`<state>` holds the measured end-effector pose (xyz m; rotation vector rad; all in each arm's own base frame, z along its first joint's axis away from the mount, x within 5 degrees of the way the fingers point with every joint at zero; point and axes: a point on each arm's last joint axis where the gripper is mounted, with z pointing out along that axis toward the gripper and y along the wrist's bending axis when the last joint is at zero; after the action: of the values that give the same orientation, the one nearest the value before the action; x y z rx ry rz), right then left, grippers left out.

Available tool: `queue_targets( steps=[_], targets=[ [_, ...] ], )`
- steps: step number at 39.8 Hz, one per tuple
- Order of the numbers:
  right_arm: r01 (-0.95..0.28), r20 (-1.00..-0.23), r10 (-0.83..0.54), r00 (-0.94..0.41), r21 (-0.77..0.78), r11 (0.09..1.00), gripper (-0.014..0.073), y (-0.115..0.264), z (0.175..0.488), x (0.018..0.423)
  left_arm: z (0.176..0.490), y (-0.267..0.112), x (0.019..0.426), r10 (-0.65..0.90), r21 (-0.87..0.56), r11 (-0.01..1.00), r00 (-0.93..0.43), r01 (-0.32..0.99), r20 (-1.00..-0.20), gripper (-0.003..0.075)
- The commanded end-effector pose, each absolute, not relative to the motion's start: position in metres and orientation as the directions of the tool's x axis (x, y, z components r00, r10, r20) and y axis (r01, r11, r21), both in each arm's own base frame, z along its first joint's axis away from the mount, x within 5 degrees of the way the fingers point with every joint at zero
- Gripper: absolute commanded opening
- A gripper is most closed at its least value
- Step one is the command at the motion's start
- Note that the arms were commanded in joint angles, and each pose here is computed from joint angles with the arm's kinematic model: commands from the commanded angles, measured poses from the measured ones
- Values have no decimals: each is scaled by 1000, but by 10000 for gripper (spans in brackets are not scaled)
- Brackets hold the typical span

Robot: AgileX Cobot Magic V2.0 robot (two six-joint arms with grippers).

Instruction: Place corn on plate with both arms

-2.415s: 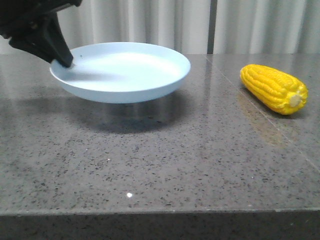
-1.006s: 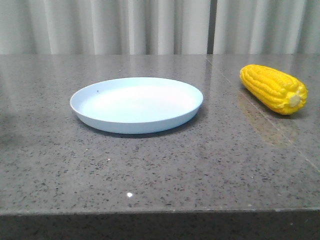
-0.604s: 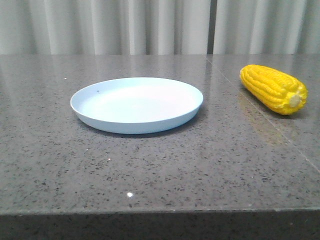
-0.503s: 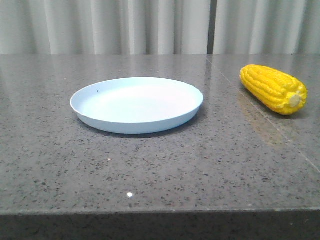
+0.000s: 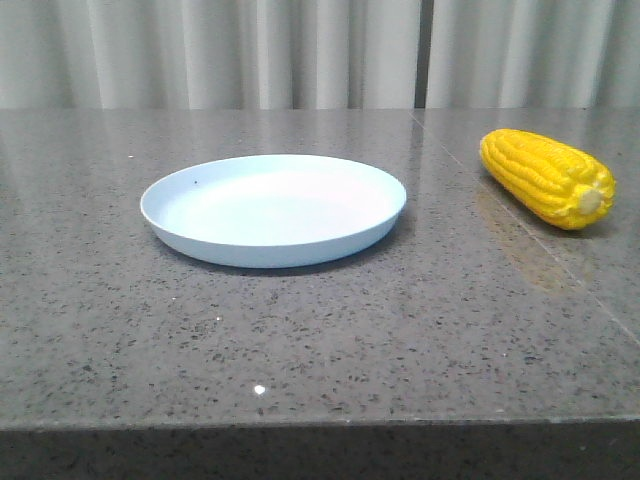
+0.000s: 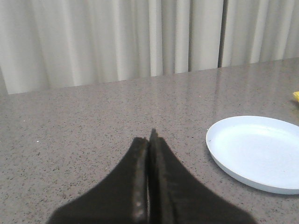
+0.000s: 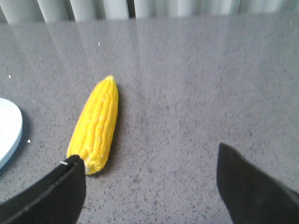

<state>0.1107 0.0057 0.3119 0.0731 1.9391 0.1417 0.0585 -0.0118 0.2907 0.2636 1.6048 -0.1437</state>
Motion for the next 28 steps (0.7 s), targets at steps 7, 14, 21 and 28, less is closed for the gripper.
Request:
queue_targets(
  steps=[7, 14, 21, 28],
  targets=[
    [-9, -881, 122, -458, 142, 990, 601, 7, 332, 175, 306, -14, 58, 50, 64, 958, 57, 280, -997, -20],
    [-100, -807, 64, -587, 150, 984, 601, 31, 333, 224, 305, -14, 58, 49, 63, 958, 56, 280, -997, -20],
    [-163, -728, 33, -684, 197, 967, 601, 61, 325, 267, 305, -14, 58, 49, 63, 958, 56, 280, -997, -20],
    [-150, -669, 34, -743, 215, 965, 601, 71, 305, 303, 305, -14, 58, 49, 63, 958, 56, 280, -997, -20]
  ],
)
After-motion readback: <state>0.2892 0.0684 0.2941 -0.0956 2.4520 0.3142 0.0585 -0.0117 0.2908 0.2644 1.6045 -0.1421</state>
